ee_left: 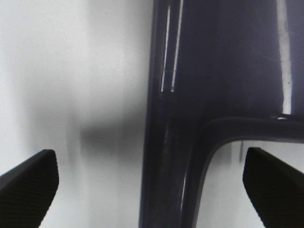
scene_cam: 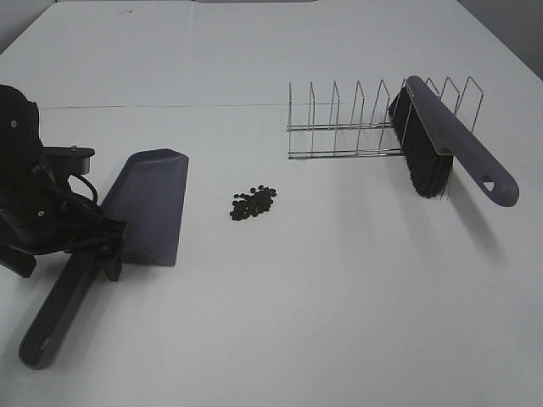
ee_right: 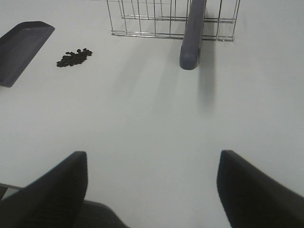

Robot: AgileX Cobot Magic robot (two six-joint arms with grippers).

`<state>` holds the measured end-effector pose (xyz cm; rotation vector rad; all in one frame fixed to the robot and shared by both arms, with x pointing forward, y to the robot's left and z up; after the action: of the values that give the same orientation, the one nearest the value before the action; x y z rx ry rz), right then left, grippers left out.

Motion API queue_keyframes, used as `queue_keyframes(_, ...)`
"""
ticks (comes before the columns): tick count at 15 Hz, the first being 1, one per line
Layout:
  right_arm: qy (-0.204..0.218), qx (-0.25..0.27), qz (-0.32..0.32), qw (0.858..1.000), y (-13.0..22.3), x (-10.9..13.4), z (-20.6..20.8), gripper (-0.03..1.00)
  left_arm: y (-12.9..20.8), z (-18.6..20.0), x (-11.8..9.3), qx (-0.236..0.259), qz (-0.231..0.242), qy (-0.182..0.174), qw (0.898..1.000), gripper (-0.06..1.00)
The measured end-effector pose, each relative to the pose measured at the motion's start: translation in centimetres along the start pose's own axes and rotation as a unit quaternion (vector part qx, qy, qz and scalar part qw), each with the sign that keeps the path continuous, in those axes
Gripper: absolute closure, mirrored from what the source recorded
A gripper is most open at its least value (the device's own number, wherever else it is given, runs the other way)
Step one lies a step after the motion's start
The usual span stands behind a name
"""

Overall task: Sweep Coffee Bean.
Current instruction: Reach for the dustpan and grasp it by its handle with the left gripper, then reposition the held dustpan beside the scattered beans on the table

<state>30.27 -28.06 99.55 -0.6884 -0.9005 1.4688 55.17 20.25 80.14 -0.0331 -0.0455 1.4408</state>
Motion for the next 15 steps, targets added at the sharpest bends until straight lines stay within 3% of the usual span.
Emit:
queue_keyframes(4, 0.000, 0.000, 0.000, 1.000, 0.00, 0.00, 0.00, 0.30, 0.27, -0.85, 0.00, 0.015, -0.018, -0.002, 1.000, -0.02)
queue_keyframes(7, 0.000, 0.000, 0.000, 1.000, 0.00, 0.00, 0.00, 0.30, 0.23, -0.91, -0.09, 0.015, -0.024, 0.001, 1.000, 0.04)
queue_keyframes(9, 0.000, 0.000, 0.000, 1.000, 0.00, 0.00, 0.00, 0.30, 0.27, -0.94, -0.18, 0.016, -0.024, 0.004, 1.000, 0.20)
queue_keyframes(11, 0.000, 0.000, 0.000, 1.000, 0.00, 0.00, 0.00, 0.30, 0.31, -0.97, -0.32, 0.018, -0.020, 0.007, 1.000, 0.54)
queue_keyframes(12, 0.000, 0.000, 0.000, 1.000, 0.00, 0.00, 0.00, 0.30, 0.31, -0.97, -0.32, 0.018, -0.022, 0.007, 1.000, 0.62)
queue_keyframes(15, 0.000, 0.000, 0.000, 1.000, 0.00, 0.00, 0.00, 0.30, 0.31, -0.97, -0.32, 0.018, -0.023, 0.007, 1.000, 0.61)
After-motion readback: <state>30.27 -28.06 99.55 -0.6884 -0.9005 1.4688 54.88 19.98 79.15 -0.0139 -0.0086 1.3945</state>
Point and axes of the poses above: a point on each arm's last joint axis where the gripper is mounted, z pointing back along that axis away from the gripper, x along the wrist's bending axis when the last joint is at zero, y = z × x, the point moved 8 cm from there along -z, pointing out along that axis toward the gripper, and after that the axes turned 5 degrees about -z, right-handed, at the moved point
